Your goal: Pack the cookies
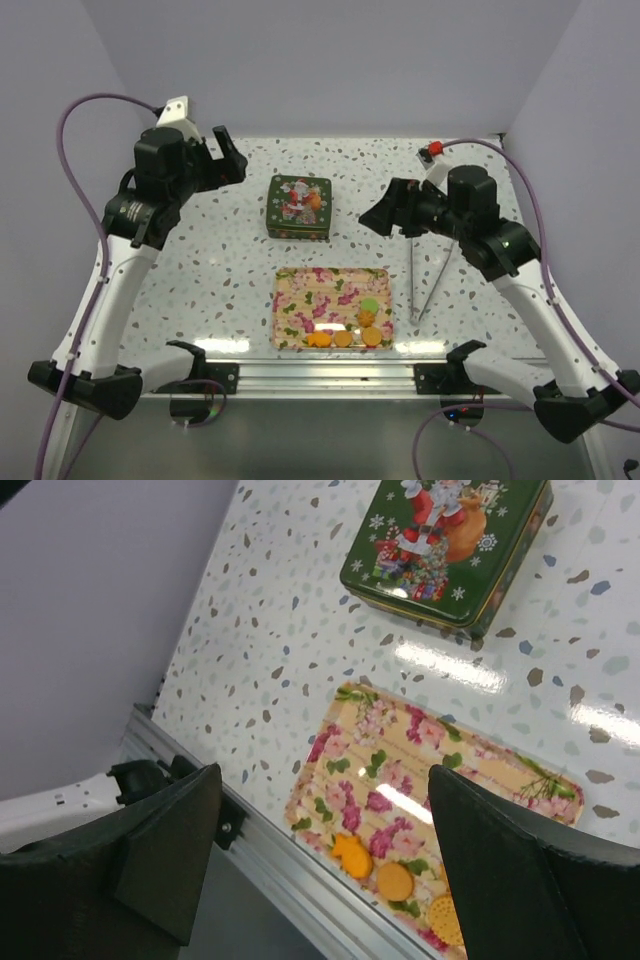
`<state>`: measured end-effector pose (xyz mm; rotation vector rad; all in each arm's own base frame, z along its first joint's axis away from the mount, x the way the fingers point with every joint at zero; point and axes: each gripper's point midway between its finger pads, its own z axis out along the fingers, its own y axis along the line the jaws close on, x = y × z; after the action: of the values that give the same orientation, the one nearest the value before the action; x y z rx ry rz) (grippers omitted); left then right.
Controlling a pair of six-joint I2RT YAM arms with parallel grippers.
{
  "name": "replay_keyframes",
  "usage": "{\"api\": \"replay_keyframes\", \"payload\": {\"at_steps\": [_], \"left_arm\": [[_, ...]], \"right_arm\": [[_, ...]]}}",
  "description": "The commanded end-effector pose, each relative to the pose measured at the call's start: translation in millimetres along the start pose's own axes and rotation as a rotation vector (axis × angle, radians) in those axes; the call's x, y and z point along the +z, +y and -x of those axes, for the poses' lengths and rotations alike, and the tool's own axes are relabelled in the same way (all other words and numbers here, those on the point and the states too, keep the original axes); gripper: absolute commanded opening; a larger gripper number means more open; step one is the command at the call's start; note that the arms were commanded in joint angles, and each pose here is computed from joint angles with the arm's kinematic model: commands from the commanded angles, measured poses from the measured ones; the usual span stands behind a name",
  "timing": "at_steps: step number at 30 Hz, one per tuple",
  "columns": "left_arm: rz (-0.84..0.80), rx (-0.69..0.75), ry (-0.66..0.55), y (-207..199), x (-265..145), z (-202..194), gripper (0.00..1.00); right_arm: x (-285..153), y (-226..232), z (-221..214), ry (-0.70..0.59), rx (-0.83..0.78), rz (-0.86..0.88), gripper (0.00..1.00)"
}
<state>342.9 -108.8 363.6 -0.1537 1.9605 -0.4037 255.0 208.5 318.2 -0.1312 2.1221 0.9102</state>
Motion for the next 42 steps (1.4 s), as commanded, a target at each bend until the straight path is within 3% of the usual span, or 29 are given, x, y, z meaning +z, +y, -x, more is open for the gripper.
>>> {"api": "replay_keyframes", "payload": {"at_steps": [1,6,7,13,15,22,25,30,33,39,40,42], "left_arm": [[0.193,0.073,0.013,42.1,-13.9,-14.1,1.0],[0.222,0.095,-0.113,56.1,-43.4,-6.5,1.0],[0.238,0.089,-0.201,60.6,-57.3,5.9,1.0],[0.338,0.282,-0.313,107.8,-62.8,-34.9,1.0],[0.379,0.27,-0.354,119.6,-69.5,-41.3,1.0],[0.456,0.24,-0.329,165.7,-23.5,-129.6,1.0],[0.472,0.204,-0.407,173.6,-11.5,-135.0,1.0],[0.456,0.22,-0.426,198.4,10.1,-182.5,1.0],[0.437,0.209,-0.475,206.8,16.2,-187.1,1.0],[0.412,0.307,-0.412,209.2,51.5,-179.1,1.0],[0.415,0.292,-0.472,208.8,51.5,-162.8,1.0],[0.413,0.294,-0.461,212.7,61.0,-162.2,1.0]], "right_arm": [[-16.6,12.0,-17.2,0.029,0.019,0.063,0.88],[-39.6,15.3,-23.3,0.021,0.038,0.049,0.89],[-40.9,15.3,-24.1,0.023,0.059,0.043,0.9],[-52.4,12.1,-46.2,0.11,0.135,0.01,0.91],[-59.1,15.4,-47.4,0.104,0.133,0.025,0.91],[-79.4,12.6,-42.2,0.08,0.098,-0.027,0.92],[-86.5,8.7,-38.9,0.054,0.086,-0.058,0.93],[-95.7,1.8,-44.0,0.037,0.104,-0.094,0.94],[-95.2,-5.0,-50.3,0.06,0.127,-0.13,0.94],[-87.5,-17.4,-62.9,0.096,0.184,-0.183,0.94],[-84.6,-20.7,-66.2,0.105,0.193,-0.193,0.93],[-80.2,-23.1,-67.2,0.099,0.216,-0.2,0.92]]}}
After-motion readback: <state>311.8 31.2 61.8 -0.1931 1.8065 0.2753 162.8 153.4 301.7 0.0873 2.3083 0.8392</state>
